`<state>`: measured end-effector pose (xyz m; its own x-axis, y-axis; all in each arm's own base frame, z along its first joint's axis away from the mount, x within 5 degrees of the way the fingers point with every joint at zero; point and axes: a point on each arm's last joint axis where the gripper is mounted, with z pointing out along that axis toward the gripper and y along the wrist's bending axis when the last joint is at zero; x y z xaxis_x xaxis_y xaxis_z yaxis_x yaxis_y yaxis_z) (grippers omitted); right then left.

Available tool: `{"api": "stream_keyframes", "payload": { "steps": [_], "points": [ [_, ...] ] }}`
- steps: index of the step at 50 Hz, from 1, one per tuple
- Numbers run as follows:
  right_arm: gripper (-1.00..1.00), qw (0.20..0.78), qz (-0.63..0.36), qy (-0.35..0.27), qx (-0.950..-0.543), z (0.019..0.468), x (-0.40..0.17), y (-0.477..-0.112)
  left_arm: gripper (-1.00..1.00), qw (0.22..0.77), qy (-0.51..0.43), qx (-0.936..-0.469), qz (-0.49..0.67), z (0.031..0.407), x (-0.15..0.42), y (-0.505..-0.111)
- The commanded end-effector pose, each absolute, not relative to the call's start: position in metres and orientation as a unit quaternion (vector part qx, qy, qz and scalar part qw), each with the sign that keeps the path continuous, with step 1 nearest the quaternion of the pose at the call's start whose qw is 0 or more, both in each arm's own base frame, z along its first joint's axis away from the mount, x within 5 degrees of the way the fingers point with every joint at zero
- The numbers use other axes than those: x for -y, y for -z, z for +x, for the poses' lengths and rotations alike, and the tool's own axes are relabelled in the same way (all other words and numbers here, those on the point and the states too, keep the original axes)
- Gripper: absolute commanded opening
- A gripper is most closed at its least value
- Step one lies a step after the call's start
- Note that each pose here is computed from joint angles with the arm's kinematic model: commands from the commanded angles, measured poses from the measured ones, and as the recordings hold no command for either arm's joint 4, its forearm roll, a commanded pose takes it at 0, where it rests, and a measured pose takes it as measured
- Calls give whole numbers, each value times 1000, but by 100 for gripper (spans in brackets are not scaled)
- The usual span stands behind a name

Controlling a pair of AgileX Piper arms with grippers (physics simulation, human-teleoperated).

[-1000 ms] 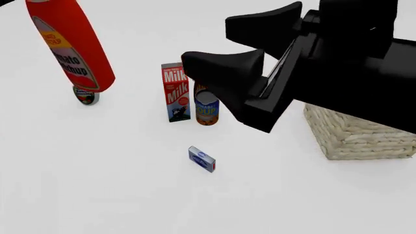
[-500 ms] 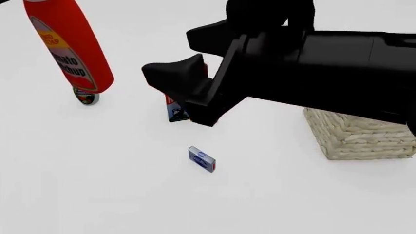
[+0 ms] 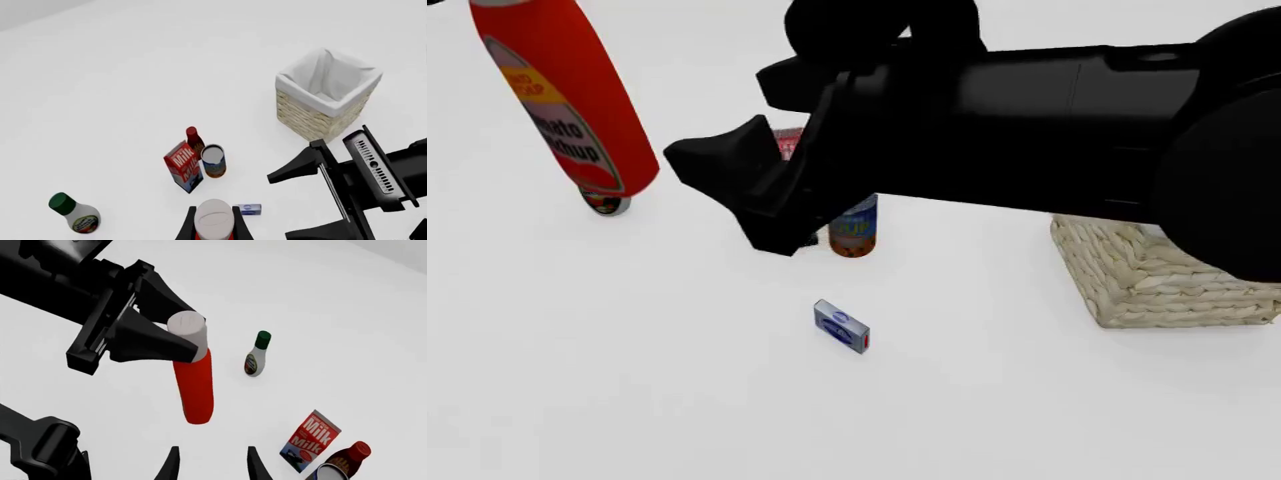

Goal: Pick the ketchup and place it in the basket.

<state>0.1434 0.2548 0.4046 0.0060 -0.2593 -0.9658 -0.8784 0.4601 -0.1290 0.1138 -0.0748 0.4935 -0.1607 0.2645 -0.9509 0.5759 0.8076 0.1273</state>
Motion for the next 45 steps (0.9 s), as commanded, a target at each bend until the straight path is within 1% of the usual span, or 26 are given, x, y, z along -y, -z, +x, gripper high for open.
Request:
{"api": "stream_keyframes", "payload": {
  "steps": [1,45],
  "points": [
    [100,551,-449,-280,-645,143,-265,-406,-100,585,132,-748,285,113,75,-494],
    [100,548,-476,-280,-628,138,-284,-419,-100,575,155,-751,285,96,69,-498]
  ]
}}
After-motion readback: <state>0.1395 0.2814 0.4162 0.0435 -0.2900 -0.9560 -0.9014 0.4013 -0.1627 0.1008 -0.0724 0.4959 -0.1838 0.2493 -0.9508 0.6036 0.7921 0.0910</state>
